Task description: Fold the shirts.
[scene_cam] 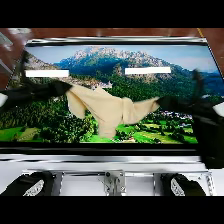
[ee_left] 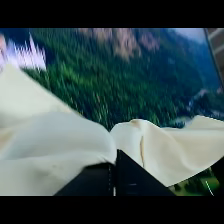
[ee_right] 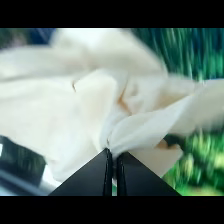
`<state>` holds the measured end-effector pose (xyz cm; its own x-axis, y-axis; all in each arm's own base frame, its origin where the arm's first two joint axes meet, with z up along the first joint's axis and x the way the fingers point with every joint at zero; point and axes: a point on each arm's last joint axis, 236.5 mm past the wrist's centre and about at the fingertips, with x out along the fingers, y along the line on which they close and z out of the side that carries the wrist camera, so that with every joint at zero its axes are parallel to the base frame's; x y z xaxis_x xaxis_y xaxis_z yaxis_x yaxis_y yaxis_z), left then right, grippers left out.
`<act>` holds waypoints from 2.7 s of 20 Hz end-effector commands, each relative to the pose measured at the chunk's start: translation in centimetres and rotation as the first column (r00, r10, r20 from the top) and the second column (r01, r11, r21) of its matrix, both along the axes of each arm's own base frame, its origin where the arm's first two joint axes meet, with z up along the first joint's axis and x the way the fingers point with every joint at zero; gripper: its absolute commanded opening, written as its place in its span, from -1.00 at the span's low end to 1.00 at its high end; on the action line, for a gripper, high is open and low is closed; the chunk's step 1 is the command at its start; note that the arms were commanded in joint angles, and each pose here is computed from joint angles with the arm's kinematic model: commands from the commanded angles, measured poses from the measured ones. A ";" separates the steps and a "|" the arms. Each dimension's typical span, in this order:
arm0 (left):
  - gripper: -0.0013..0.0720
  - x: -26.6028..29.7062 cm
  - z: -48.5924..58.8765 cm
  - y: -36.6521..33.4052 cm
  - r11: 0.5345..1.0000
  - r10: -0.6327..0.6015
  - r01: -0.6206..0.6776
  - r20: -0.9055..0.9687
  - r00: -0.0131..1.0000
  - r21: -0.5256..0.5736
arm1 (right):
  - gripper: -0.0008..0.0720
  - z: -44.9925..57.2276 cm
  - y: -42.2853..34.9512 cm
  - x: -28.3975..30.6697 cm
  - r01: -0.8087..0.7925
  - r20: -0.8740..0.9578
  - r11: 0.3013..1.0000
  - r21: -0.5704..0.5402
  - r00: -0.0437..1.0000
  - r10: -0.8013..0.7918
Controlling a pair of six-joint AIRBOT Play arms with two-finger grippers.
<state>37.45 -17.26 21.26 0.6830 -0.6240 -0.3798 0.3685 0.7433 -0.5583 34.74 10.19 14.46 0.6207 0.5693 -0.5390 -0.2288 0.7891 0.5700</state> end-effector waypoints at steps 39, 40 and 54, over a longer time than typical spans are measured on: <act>-0.86 -1.1 -18.9 1.7 0.959 0.180 -0.111 -0.260 0.949 0.260 | -0.79 -11.6 -5.8 9.7 0.216 -0.395 0.976 -0.001 0.897 -0.198; -0.86 -0.8 -20.4 0.9 0.961 0.179 -0.105 -0.288 0.941 0.254 | -0.79 -12.5 -5.5 9.9 0.219 -0.421 0.976 0.017 0.887 -0.192; 0.59 -5.6 -18.6 11.7 0.959 0.249 -0.083 -0.669 0.700 0.270 | -0.79 -13.8 -5.0 5.5 0.046 -0.514 0.998 -0.052 0.855 -0.066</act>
